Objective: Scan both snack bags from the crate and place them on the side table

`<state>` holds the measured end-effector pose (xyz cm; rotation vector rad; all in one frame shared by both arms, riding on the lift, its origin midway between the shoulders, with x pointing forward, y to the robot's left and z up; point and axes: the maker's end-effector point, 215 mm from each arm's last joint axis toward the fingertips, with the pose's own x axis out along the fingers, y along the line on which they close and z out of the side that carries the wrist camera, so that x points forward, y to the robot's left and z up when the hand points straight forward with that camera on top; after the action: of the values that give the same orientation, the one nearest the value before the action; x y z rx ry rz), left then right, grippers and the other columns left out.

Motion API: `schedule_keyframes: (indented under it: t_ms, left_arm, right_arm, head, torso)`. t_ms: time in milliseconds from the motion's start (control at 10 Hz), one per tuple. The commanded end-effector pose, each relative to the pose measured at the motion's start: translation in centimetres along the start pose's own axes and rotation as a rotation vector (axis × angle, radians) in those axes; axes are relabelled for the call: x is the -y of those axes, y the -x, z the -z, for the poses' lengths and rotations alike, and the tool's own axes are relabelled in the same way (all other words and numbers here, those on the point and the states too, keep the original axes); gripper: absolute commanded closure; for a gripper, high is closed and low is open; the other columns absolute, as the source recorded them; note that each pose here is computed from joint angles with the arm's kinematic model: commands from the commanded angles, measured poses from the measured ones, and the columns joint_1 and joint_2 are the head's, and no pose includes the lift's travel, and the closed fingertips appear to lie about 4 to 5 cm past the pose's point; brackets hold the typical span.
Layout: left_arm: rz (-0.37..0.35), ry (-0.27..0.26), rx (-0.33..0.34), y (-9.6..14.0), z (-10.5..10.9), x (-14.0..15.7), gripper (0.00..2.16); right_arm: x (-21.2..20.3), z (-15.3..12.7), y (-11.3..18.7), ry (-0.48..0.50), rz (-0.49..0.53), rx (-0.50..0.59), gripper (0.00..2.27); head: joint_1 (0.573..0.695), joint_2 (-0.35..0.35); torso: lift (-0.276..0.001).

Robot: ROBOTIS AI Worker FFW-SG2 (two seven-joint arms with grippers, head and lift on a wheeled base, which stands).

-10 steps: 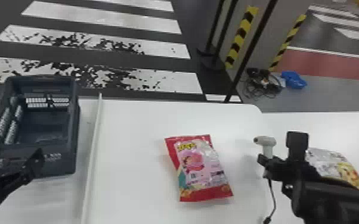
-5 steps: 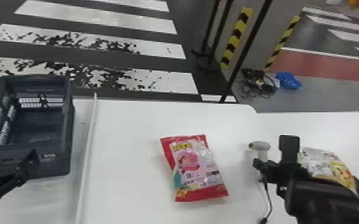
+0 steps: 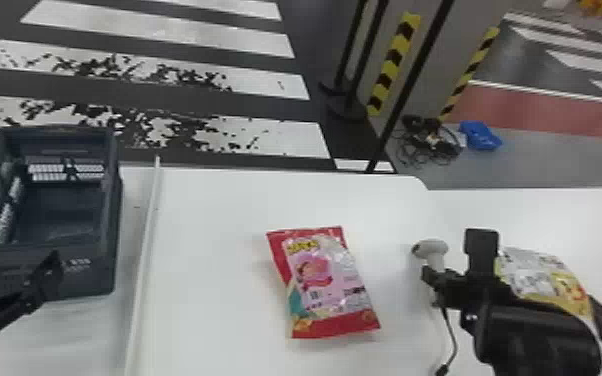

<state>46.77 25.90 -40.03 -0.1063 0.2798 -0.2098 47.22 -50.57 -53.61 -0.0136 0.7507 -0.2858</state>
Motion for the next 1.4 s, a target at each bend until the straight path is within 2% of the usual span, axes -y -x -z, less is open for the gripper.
schedule_keyframes:
  t_ms: [0,100,400,600,700,1000,1100,1300]
  left_arm:
    - [0.0,0.0,0.001,0.0,0.0,0.0,0.09]
    - [-0.001,0.0,-0.001,0.1,0.0,0.0,0.09]
    - [-0.005,-0.004,-0.003,0.5,0.1,-0.3,0.09]
    - [-0.007,-0.004,-0.005,0.5,0.2,-0.5,0.09]
    - [-0.007,-0.004,-0.005,0.5,0.2,-0.5,0.09]
    - [-0.008,-0.005,-0.006,0.5,0.2,-0.5,0.09]
    - [-0.008,-0.007,-0.005,0.5,0.1,-0.6,0.09]
    - [-0.008,-0.006,-0.008,0.5,0.3,-0.6,0.09]
  right_arm:
    - [-0.1,0.1,-0.1,-0.005,-0.005,0.011,0.89]
    - [0.1,0.1,0.0,-0.006,-0.001,0.011,0.04]
    - [1.6,-0.9,1.4,-0.01,0.036,0.052,0.04]
    - [0.9,-2.6,4.3,-0.049,0.019,0.11,0.06]
    - [-0.4,-2.7,5.7,-0.086,-0.036,0.109,0.06]
    - [-7.6,0.2,8.8,-0.238,-0.359,-0.028,0.09]
    - [-9.4,0.7,9.5,-0.261,-0.434,-0.05,0.09]
    - [-12.5,0.3,10.8,-0.308,-0.565,-0.069,0.09]
  head:
    - [0.695,-0.285]
    - [0.695,-0.285]
    - [0.695,-0.291]
    - [0.695,-0.296]
    - [0.695,-0.291]
    - [0.695,-0.223]
    - [0.695,-0.205]
    - [0.695,-0.144]
  torso:
    - [-0.095]
    - [-0.095]
    - [-0.095]
    - [-0.095]
    - [-0.095]
    - [-0.095]
    - [-0.095]
    - [-0.095]
